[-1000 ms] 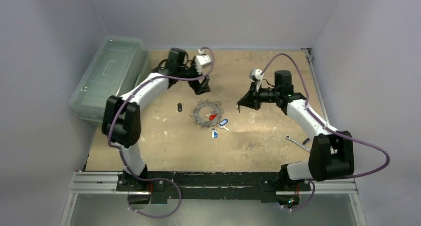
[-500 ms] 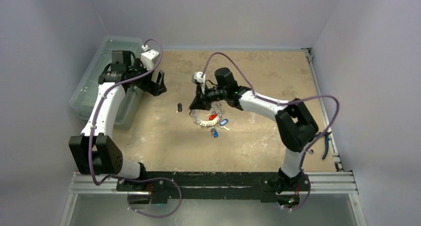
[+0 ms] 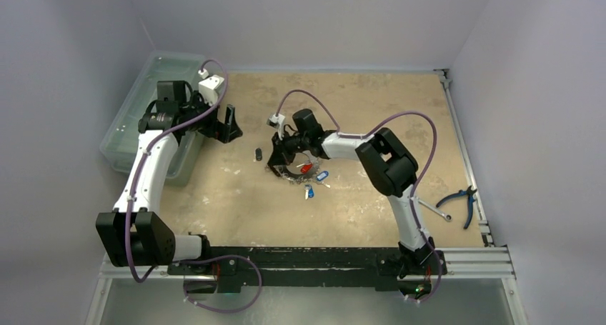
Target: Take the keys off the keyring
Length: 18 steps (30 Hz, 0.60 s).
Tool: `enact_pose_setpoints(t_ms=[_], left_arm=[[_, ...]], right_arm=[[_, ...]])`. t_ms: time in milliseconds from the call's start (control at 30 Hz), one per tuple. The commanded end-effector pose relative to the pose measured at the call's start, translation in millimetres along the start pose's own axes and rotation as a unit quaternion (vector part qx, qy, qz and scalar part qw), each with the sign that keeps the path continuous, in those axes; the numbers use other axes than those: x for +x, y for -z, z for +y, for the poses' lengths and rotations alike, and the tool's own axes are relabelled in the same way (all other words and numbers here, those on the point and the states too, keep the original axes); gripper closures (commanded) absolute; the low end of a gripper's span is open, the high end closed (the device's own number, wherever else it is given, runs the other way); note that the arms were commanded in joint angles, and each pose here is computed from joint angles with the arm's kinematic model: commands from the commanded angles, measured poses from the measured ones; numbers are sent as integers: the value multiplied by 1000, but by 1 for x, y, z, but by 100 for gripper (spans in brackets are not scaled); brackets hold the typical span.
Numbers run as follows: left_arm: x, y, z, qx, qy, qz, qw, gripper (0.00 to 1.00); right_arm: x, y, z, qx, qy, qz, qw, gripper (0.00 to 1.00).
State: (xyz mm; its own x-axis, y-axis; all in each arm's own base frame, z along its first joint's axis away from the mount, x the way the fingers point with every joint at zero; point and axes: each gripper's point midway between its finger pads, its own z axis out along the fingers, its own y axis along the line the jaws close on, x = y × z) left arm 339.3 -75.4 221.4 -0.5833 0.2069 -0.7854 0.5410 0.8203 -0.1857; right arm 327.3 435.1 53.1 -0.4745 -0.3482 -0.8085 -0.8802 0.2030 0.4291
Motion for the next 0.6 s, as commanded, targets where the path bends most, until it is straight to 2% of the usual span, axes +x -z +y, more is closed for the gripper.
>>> enact_pose_setpoints(t_ms=[0, 133, 267, 400, 567], left_arm=[[-22, 4, -6, 11, -4, -36, 999, 1], [-21, 1, -6, 16, -6, -38, 999, 1], [-21, -1, -5, 20, -12, -39, 999, 1], [-19, -4, -8, 34, -11, -39, 999, 1], [-20, -8, -7, 38, -9, -41, 998, 1]], right_arm=[[13, 21, -28, 71, -7, 35, 997, 100], [47, 59, -57, 123, -34, 104, 986, 100], [62, 105, -80, 166, -45, 126, 977, 100], [38, 116, -80, 168, -17, 110, 980, 100], [-16, 85, -54, 120, 12, 51, 991, 100]])
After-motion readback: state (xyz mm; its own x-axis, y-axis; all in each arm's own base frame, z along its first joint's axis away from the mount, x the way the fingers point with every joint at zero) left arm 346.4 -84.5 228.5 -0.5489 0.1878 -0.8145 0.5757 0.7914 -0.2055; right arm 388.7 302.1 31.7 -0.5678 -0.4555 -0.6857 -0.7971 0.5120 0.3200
